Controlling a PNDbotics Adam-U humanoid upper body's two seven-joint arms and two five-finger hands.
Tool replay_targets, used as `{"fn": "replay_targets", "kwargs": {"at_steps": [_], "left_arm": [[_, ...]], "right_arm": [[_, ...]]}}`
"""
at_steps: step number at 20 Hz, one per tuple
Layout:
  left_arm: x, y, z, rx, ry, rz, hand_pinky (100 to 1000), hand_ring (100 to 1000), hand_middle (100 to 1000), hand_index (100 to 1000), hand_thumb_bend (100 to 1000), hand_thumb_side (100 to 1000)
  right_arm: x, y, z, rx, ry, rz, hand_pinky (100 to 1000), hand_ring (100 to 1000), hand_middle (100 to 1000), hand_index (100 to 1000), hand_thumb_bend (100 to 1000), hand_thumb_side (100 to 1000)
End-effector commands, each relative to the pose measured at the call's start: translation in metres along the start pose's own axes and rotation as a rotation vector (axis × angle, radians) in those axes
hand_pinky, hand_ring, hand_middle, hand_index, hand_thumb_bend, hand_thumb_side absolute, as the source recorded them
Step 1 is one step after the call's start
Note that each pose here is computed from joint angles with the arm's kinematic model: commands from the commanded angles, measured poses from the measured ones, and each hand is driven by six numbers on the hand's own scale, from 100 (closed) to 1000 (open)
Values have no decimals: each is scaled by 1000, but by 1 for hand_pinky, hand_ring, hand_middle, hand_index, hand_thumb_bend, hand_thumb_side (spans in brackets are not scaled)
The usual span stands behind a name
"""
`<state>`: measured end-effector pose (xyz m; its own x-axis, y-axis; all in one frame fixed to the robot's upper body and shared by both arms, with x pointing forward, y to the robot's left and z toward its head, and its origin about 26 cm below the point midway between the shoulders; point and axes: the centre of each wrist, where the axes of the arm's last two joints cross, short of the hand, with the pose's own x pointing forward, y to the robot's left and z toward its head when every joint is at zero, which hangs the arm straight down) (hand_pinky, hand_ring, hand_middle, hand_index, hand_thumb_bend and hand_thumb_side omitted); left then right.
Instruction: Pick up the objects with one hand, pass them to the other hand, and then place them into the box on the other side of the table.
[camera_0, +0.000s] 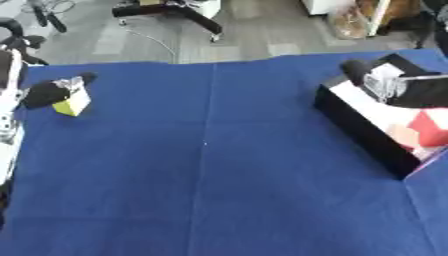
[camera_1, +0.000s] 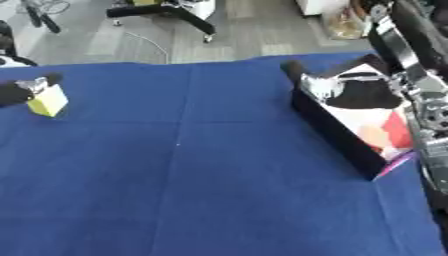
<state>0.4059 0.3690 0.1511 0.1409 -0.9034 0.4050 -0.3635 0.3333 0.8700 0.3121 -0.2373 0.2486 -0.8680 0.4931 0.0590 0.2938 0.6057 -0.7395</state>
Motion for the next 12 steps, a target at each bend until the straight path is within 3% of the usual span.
{"fn": "replay_targets", "kwargs": {"at_steps": [1, 6, 12], "left_arm": [[-27, 17, -20, 40, 155, -37, 635, 643, 727, 836, 841, 604], [-58, 17, -33, 19, 297, -49, 635, 642, 726, 835, 880, 582], [-90, 11, -31, -23, 403, -36, 647, 656, 738, 836, 942, 587]], "right_arm": [[4, -9, -6, -41, -47, 15, 873, 893, 940, 1000, 361, 479], [4, -10, -8, -87, -53, 21, 867, 887, 934, 1000, 337, 483], [5, -11, -12, -121, -59, 30, 862, 882, 930, 1000, 310, 480]]}}
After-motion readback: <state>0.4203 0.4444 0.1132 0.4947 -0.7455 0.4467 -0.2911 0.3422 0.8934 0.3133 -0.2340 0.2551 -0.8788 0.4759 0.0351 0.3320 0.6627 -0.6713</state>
